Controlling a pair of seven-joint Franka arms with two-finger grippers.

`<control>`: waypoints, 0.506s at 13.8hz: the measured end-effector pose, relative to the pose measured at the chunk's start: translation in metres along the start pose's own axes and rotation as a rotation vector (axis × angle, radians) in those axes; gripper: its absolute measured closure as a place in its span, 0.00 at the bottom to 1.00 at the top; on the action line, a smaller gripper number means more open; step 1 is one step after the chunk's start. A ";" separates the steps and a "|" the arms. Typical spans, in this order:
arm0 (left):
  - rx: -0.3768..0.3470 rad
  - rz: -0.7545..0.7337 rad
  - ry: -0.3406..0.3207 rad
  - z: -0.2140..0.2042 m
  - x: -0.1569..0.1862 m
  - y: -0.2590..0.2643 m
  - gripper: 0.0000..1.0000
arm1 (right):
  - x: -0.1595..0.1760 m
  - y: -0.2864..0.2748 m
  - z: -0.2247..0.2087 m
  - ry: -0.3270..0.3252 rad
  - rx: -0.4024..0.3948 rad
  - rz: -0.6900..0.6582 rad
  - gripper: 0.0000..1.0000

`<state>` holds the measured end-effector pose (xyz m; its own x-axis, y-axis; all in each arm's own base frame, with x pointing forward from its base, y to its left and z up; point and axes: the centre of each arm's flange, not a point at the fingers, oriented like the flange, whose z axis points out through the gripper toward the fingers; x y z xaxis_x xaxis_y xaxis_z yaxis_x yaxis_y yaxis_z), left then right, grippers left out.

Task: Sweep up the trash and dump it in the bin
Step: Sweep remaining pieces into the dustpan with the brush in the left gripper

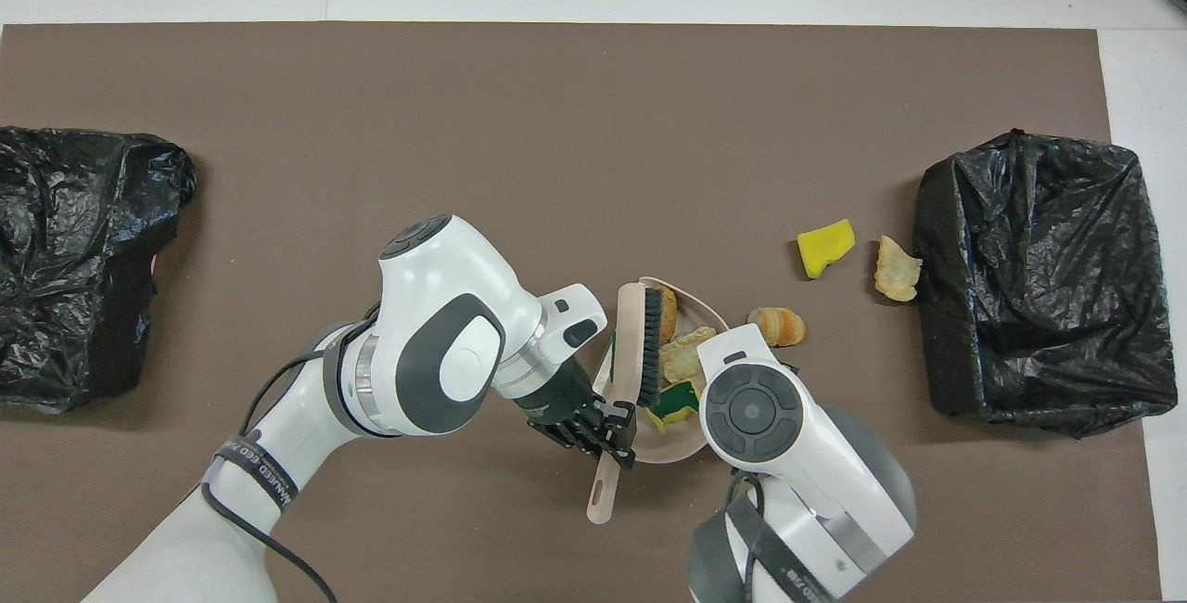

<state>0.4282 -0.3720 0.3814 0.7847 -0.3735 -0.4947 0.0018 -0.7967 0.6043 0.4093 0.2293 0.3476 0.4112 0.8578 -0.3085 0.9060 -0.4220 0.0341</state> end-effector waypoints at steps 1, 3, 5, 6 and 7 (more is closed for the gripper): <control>0.014 -0.009 0.011 -0.010 -0.002 -0.005 0.74 | 0.000 0.000 0.000 0.000 0.000 0.000 0.69; 0.061 -0.023 0.021 -0.027 -0.002 -0.021 0.74 | 0.000 0.000 0.000 0.000 0.000 0.000 0.69; 0.136 -0.039 0.019 -0.036 -0.002 -0.038 0.74 | 0.000 0.000 0.000 0.000 0.000 0.000 0.69; 0.189 -0.057 0.006 -0.037 -0.005 -0.044 0.74 | 0.000 0.000 0.000 0.000 -0.001 -0.001 0.69; 0.259 -0.075 -0.002 -0.037 -0.010 -0.046 0.74 | 0.000 0.000 -0.001 0.001 -0.001 -0.001 0.69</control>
<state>0.4433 -0.3137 0.3817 0.7872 -0.3098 -0.5332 -0.0994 -0.9171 0.3860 0.4095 0.2299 0.3482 0.4108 0.8583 -0.3074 0.9063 -0.4213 0.0349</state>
